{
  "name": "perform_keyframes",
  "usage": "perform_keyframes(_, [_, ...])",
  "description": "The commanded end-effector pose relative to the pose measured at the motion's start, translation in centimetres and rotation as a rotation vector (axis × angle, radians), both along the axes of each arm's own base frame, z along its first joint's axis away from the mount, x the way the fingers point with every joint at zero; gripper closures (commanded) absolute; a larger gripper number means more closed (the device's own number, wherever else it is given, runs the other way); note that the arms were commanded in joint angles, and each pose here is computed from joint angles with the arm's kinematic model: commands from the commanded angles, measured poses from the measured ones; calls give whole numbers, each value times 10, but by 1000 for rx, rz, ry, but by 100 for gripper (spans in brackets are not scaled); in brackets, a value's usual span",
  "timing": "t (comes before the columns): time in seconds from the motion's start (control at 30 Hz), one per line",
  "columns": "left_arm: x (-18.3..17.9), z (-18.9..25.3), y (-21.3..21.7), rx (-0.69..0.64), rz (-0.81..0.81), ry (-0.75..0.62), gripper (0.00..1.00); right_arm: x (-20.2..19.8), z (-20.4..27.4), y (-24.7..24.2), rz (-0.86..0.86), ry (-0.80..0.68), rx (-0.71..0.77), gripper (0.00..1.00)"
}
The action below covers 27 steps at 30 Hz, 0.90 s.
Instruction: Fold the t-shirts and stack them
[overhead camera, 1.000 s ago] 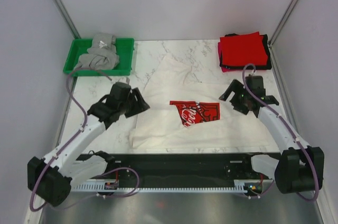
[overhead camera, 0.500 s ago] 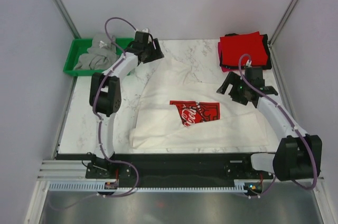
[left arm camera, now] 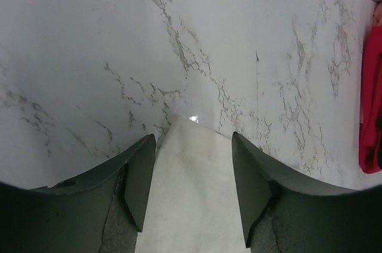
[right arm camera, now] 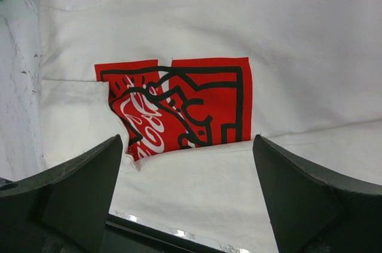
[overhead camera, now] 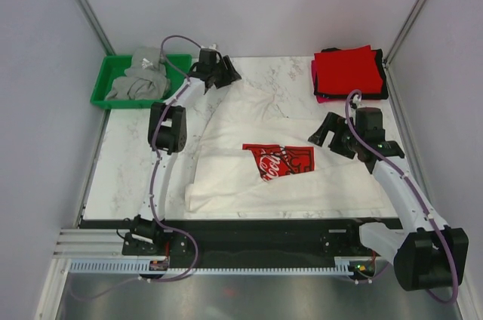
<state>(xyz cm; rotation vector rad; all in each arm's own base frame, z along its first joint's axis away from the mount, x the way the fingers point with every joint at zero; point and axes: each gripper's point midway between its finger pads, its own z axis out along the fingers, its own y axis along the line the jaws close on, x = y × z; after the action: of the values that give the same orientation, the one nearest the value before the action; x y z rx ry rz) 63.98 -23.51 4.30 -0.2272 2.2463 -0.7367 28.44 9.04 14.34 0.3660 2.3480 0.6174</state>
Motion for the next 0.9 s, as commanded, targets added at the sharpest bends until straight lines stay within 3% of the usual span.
perform_keyframes(0.0, [-25,-14,-29,-36,-39,70,38,7,8,-1,16,-44,-18,2])
perform_keyframes(0.1, [-32,-20,-28,-46,-37,92,47,10,3,-16,-42,-29,-88,2])
perform_keyframes(0.23, [-33,-26,-24,-80,-42,110,78,27,4,-49,-148,-22,-169,2])
perform_keyframes(0.3, [-32,-30,-19,-125,-52,131,86,38,-2,-87,-295,23,-202,3])
perform_keyframes(0.33, [-33,-33,-16,-156,-53,145,96,42,-6,-99,-347,40,-198,4])
perform_keyframes(0.37, [-30,-24,-17,-192,-74,110,98,52,-15,-119,-450,54,-189,6])
perform_keyframes(0.5, [-37,-27,-11,-262,-80,100,98,93,-35,-148,-570,57,-199,11])
perform_keyframes(0.67, [-38,-26,-10,-271,-94,96,98,128,-67,-194,-641,135,-300,15])
perform_keyframes(0.87, [-38,-25,-10,-280,-105,94,98,165,-74,-231,-668,122,-326,21])
